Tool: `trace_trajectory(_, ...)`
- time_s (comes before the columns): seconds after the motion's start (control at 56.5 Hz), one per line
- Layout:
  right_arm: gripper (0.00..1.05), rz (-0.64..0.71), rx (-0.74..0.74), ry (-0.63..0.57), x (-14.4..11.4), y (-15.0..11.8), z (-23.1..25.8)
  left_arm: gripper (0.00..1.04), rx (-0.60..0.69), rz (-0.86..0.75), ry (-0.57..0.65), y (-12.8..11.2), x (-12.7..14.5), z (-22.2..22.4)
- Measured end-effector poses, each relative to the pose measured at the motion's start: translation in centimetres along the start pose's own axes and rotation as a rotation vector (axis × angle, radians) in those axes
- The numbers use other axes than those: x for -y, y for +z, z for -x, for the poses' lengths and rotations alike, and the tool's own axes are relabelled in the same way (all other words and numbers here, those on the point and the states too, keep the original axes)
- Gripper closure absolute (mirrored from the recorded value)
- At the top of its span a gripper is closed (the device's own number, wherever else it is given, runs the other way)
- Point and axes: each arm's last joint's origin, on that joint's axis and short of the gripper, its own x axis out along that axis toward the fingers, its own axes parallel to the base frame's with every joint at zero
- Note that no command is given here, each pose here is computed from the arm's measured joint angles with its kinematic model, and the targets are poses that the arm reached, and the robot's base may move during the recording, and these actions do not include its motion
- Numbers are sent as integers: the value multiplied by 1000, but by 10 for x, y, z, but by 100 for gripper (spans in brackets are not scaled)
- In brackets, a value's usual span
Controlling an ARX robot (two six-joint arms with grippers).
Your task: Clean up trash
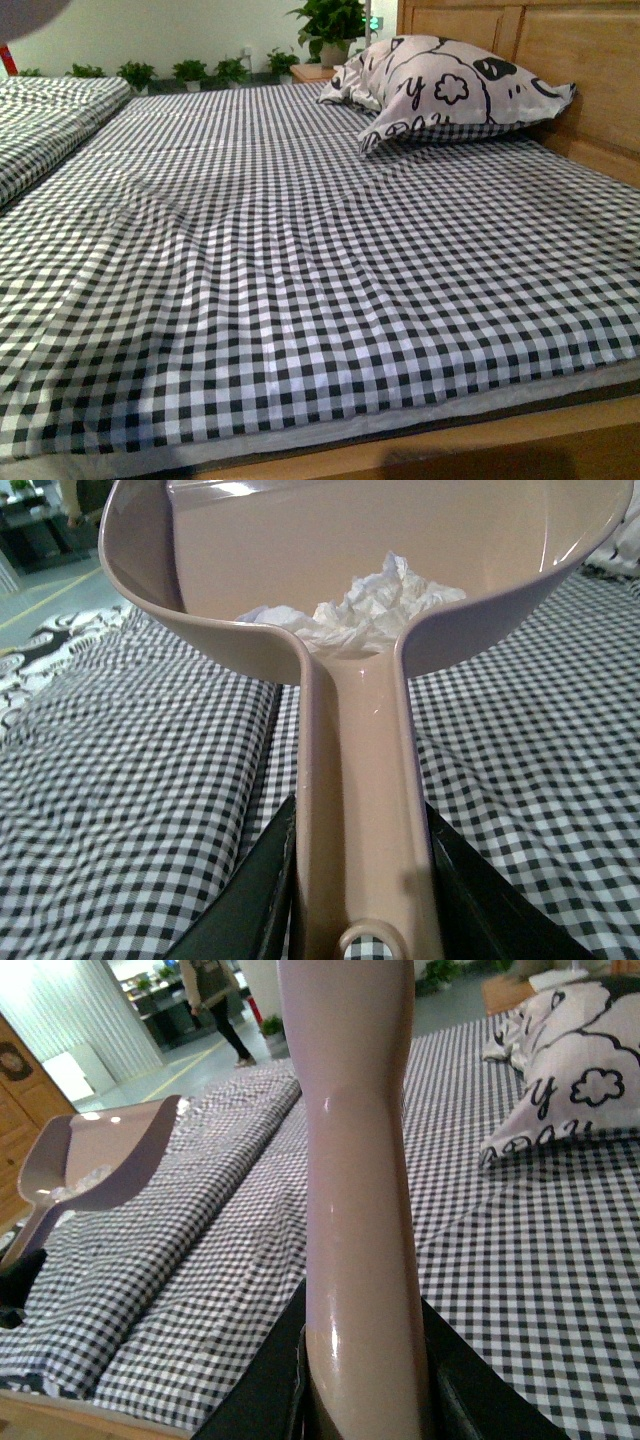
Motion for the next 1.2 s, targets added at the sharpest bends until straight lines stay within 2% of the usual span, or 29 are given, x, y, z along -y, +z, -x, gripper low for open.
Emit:
trace_trajectory(0.248, 84, -4, 85, 55, -32, 9, 54, 76, 98, -5, 45, 31, 1, 61)
trace_trajectory(0.39, 84, 21, 145, 61, -40, 15, 70, 76, 157, 23, 104, 41, 0, 98)
trace_trajectory(0.514, 84, 25, 148, 61, -37, 17, 72, 76, 177, 49, 100, 41, 5, 118)
trace_trajectory(0.726, 84, 9, 137, -21, -28, 14, 72, 76, 173, 76, 42, 37, 16, 128)
trace_trajectory(1.204, 84, 16, 135, -20, -28, 14, 72, 76, 169, 82, 40, 35, 17, 128)
